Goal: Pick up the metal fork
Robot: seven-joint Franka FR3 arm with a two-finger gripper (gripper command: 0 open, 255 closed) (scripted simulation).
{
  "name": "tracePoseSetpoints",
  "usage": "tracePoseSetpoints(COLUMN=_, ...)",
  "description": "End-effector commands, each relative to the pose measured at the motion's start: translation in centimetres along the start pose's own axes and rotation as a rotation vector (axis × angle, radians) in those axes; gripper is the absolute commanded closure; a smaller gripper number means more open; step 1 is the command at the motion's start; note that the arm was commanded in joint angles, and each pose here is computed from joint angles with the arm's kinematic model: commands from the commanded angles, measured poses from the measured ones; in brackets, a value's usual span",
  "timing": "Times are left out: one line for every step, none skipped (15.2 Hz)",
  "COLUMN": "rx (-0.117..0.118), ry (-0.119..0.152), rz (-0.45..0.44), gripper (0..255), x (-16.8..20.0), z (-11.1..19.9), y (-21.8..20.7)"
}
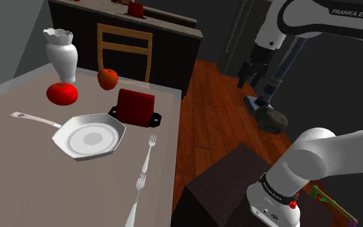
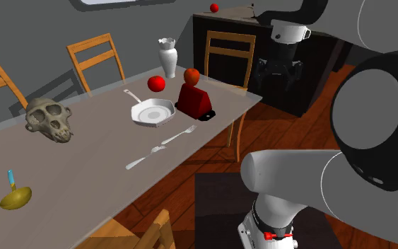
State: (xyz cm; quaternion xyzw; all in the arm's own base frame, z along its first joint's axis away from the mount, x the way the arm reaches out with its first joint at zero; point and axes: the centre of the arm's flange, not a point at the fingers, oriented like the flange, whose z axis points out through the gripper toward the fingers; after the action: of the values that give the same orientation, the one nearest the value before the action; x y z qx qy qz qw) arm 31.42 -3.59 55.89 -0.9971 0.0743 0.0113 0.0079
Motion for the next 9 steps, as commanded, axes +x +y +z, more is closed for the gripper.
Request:
tracePoseSetpoints(rx=0.000, ry=0.000, rz=0.000, gripper=0, x=0.0, z=0.0, y=0.0)
tracePoseSetpoints(rx=0.001, ry=-0.002, rz=0.018, gripper=0, x=0.1, z=0.8, y=-1.0)
tracePoseSetpoints(rx=0.002, ry=-0.004, rz=0.035, gripper=0, x=0.2, z=1.7, y=-2.0)
tracePoseSetpoints(rx=0.004, ry=-0.007, rz=0.053, gripper=0, x=0.3, z=2.5, y=-3.0)
tracePoseSetpoints(rx=0.005, ry=-0.009, rz=0.071, gripper=0, x=0.5, z=3.3, y=-4.0)
tracePoseSetpoints(rx=0.006, ry=-0.011, rz=0.089, gripper=0, x=0.7, z=4.2, y=-5.0)
tracePoseSetpoints(rx=0.007, ry=-0.013, rz=0.106, gripper=0, x=0.8, z=5.0, y=-6.0)
tracePoseSetpoints(rx=0.009, ry=-0.015, rz=0.124, gripper=0, x=1.0, z=5.8, y=-7.0)
tracePoseSetpoints(rx=0.010, ry=-0.018, rz=0.142, gripper=0, x=1.2, z=6.7, y=-8.0)
